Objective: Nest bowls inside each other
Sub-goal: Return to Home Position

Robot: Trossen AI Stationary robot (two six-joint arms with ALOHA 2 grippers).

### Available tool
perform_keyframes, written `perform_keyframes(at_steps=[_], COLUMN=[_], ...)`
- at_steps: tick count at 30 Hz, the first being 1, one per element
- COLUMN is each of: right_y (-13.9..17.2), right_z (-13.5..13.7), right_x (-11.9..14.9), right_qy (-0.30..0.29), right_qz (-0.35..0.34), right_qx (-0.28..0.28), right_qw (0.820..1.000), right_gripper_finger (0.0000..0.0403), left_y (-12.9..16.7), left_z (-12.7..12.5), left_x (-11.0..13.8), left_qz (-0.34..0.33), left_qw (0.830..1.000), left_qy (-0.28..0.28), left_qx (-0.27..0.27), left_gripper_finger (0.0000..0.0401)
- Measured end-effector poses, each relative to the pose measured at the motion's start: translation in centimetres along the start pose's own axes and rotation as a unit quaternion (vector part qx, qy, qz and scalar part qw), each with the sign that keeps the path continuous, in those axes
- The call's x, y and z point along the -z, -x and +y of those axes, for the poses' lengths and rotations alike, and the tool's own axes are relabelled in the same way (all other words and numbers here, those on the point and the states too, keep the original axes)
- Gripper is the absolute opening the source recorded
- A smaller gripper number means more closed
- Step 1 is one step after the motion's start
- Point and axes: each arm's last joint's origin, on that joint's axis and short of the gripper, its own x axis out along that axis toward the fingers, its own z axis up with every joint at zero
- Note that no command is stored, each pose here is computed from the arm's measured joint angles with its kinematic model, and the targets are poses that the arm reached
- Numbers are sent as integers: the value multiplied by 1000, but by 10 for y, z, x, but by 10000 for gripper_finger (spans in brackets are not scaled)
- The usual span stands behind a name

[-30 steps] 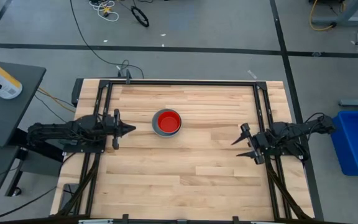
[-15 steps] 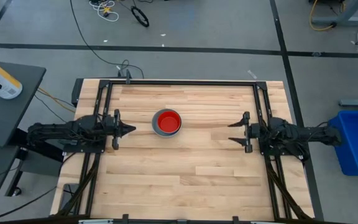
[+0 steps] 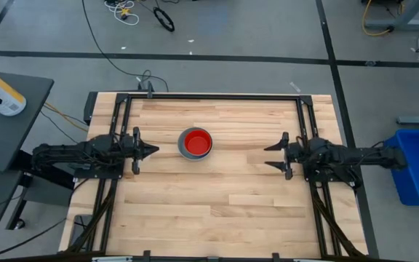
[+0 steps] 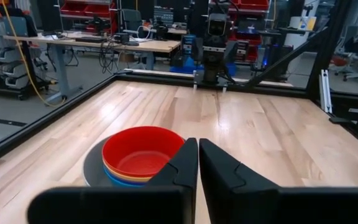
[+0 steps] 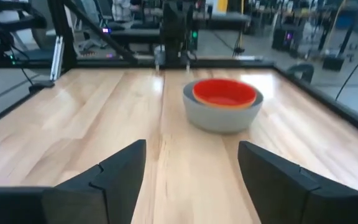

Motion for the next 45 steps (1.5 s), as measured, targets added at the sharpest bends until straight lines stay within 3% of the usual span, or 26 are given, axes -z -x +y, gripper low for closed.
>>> perform_keyframes(at_steps=[7, 15, 21, 29, 35, 45], right_y=[-4, -5, -5, -5, -5, -5], right_z=[0, 0, 0, 0, 0, 0], right_x=[6, 6, 6, 6, 6, 6], right_qy=[-8, -6, -6, -6, -6, -6], right_qz=[35, 40, 40, 40, 40, 40], right_qx=[-1, -1, -1, -1, -1, -1], right_qw=[999, 999, 999, 999, 999, 999], right_gripper_finger=[247, 231, 222, 213, 207, 203], left_y=[0, 0, 0, -1, -2, -2], left_z=[-1, -6, -1, -2, 0, -1], left_x=[0, -2, 0, 1, 0, -1], left_qz=[2, -8, 2, 11, 5, 2], left_qw=[1000, 995, 1000, 998, 1000, 1000], left_qy=[-3, -17, 6, -62, -16, -19], left_qx=[10, 96, 25, 27, 3, 3], left_gripper_finger=[22, 29, 24, 22, 22, 22])
